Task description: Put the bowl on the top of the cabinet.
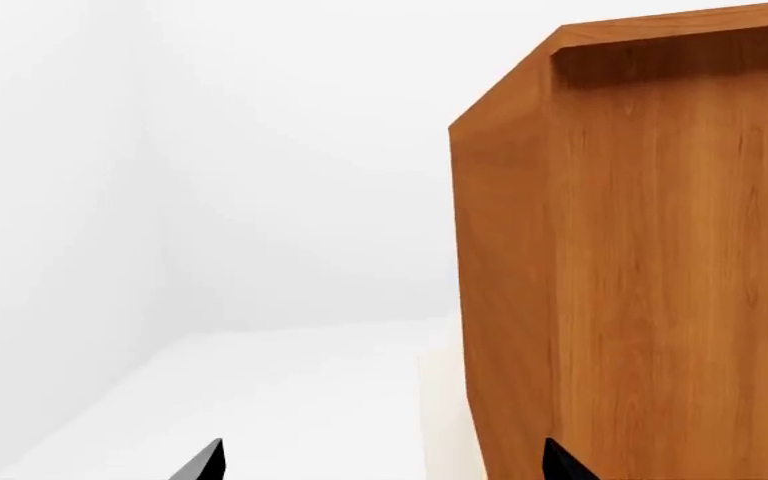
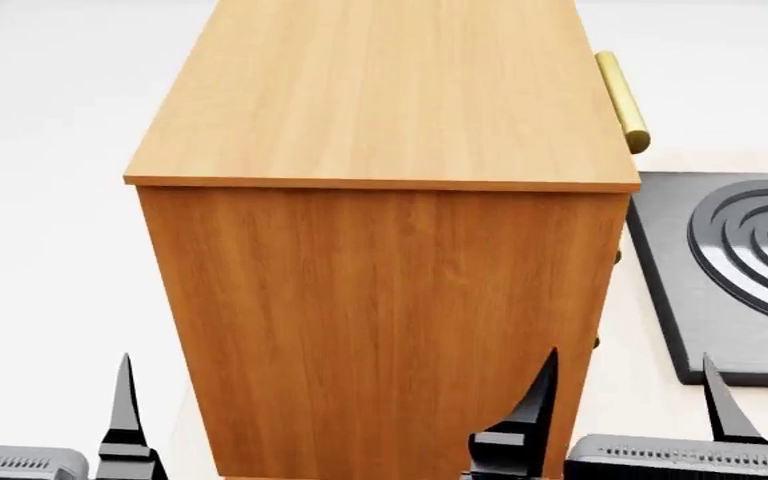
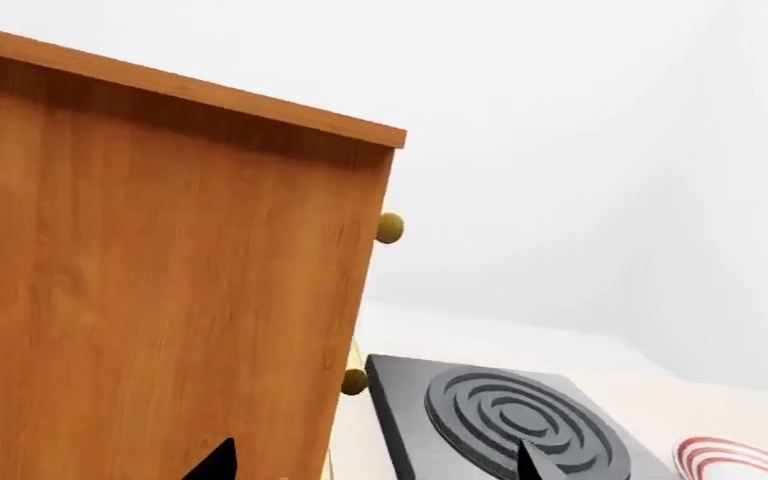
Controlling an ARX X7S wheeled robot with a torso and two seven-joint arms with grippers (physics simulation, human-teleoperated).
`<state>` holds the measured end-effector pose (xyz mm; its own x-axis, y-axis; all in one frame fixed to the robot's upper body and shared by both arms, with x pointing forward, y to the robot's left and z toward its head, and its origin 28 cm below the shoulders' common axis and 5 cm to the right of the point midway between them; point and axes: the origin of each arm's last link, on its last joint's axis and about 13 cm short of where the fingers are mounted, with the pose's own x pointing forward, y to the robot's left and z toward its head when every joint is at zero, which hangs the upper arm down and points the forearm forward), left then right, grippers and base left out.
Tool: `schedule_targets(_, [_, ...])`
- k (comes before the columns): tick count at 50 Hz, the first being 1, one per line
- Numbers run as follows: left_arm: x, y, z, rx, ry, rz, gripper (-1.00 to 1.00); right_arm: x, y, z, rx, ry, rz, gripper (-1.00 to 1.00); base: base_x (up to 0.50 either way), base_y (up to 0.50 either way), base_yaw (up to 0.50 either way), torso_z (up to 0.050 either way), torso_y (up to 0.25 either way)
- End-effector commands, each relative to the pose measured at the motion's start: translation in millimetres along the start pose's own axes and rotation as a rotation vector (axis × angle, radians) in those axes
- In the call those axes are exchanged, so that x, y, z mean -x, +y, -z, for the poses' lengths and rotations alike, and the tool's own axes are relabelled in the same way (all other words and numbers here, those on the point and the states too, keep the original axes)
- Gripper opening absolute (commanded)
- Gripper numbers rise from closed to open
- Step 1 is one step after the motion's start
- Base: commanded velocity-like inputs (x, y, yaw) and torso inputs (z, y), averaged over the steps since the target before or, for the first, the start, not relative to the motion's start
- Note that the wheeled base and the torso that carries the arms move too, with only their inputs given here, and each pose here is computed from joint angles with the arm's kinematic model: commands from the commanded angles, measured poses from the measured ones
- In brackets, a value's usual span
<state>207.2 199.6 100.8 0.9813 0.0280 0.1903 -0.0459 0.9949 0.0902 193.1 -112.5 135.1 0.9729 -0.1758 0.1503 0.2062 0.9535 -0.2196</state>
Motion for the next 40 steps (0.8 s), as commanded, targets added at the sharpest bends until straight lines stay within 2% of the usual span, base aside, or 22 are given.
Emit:
schedule_targets(1, [-1, 0.4, 1, 0.001, 0.006, -0.004, 1.0, 9, -29.2, -17, 0.099, 0.086, -0.029, 1.0, 0.0, 0.0, 0.0, 0.0, 0.0])
schedule_targets(8, [-3, 0.9, 3, -0.001, 0.011, -0.009, 1.0, 16, -49.2, -25, 0.149, 0.158, -0.016, 1.0, 0.0, 0.0, 0.0, 0.0, 0.0])
schedule_targets(12, [-2, 1.4, 3, -0.001, 0.012, -0.012, 1.0, 21, -53.7, -22, 0.223, 0.192, -0.024, 1.0, 0.0, 0.0, 0.0, 0.0, 0.0])
schedule_targets(18, [-2, 1.0, 2, -0.004, 0.011, -0.013, 1.0, 30, -61.3, -19, 0.28, 0.246, -0.016, 1.0, 0.0, 0.0, 0.0, 0.0, 0.0])
schedule_targets(22, [-2, 0.6, 2, -0.005, 0.01, -0.013, 1.0, 37, -69.0, -16, 0.35, 0.277, 0.023, 1.0, 0.0, 0.0, 0.0, 0.0, 0.0])
schedule_targets(32, [-2, -0.5, 2, -0.008, 0.012, -0.013, 1.0, 46, -80.4, -10, 0.388, 0.369, 0.037, 1.0, 0.0, 0.0, 0.0, 0.0, 0.0])
schedule_targets(40, [-2, -1.6, 3, -0.008, 0.011, -0.008, 1.0, 49, -85.7, -1, 0.365, 0.426, 0.017, 1.0, 0.0, 0.0, 0.0, 0.0, 0.0])
